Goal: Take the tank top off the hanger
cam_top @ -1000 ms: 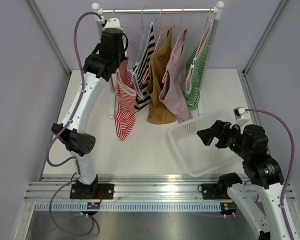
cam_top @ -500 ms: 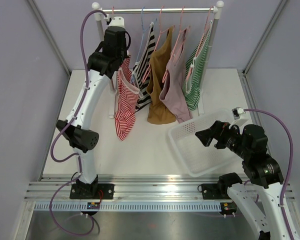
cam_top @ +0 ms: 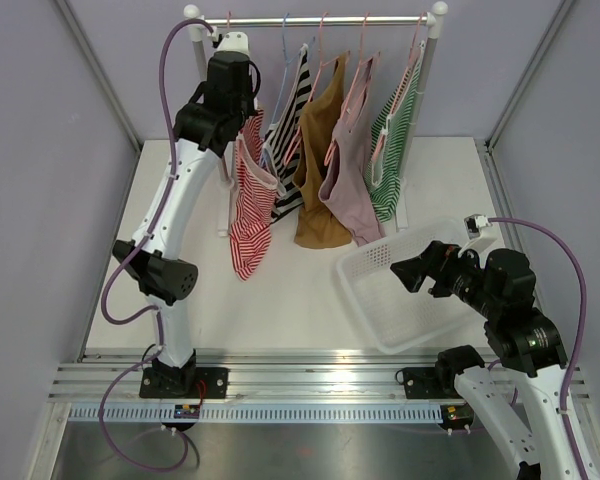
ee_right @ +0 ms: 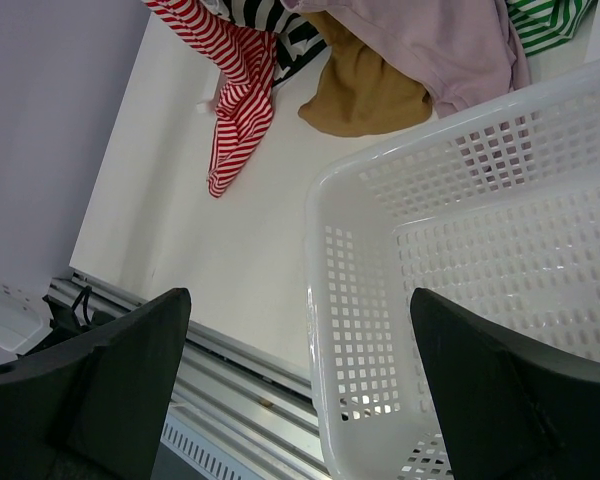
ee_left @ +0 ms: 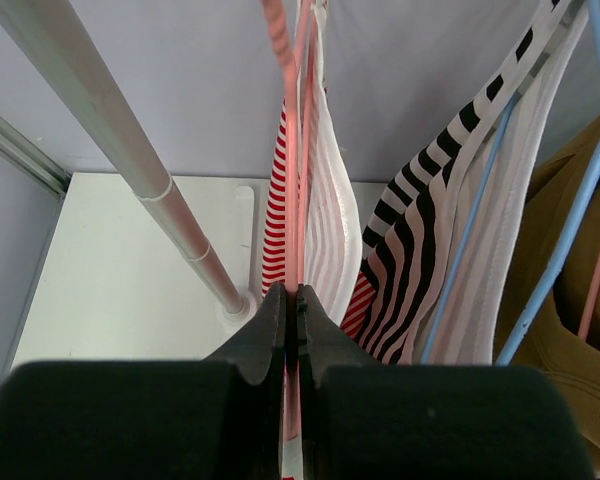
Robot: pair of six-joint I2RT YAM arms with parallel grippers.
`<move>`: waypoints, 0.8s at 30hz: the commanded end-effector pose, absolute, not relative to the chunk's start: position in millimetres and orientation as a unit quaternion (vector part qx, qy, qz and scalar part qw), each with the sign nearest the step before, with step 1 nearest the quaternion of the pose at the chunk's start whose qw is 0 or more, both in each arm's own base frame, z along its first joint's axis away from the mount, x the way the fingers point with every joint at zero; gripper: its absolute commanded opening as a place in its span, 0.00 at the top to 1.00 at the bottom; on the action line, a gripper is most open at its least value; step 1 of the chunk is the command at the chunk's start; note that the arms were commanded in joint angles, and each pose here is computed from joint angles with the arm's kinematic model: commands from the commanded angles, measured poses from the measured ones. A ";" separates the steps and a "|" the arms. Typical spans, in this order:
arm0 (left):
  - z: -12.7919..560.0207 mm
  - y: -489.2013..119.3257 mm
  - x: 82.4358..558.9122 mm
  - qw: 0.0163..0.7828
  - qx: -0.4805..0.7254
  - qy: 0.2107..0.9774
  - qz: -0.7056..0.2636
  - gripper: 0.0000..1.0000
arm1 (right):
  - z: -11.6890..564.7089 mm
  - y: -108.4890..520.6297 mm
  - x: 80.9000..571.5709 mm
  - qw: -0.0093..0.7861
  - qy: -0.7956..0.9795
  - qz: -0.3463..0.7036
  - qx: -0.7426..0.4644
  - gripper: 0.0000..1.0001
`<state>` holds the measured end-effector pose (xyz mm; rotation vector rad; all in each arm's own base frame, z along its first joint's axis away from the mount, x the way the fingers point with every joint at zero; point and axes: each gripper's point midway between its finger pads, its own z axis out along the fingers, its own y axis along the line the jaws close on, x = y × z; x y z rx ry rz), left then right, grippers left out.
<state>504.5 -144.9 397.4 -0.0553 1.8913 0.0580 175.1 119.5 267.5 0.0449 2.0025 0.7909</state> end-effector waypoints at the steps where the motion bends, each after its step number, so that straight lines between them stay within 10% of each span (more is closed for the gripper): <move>1: 481.0 -135.2 481.5 0.665 -0.043 0.745 -0.019 1.00 | 289.0 122.7 177.8 0.502 0.796 0.338 0.011 0.01; 24: 481.3 -112.7 373.8 0.627 -0.048 0.773 -0.085 1.00 | 318.5 124.9 177.5 0.535 0.770 0.348 -0.012 0.00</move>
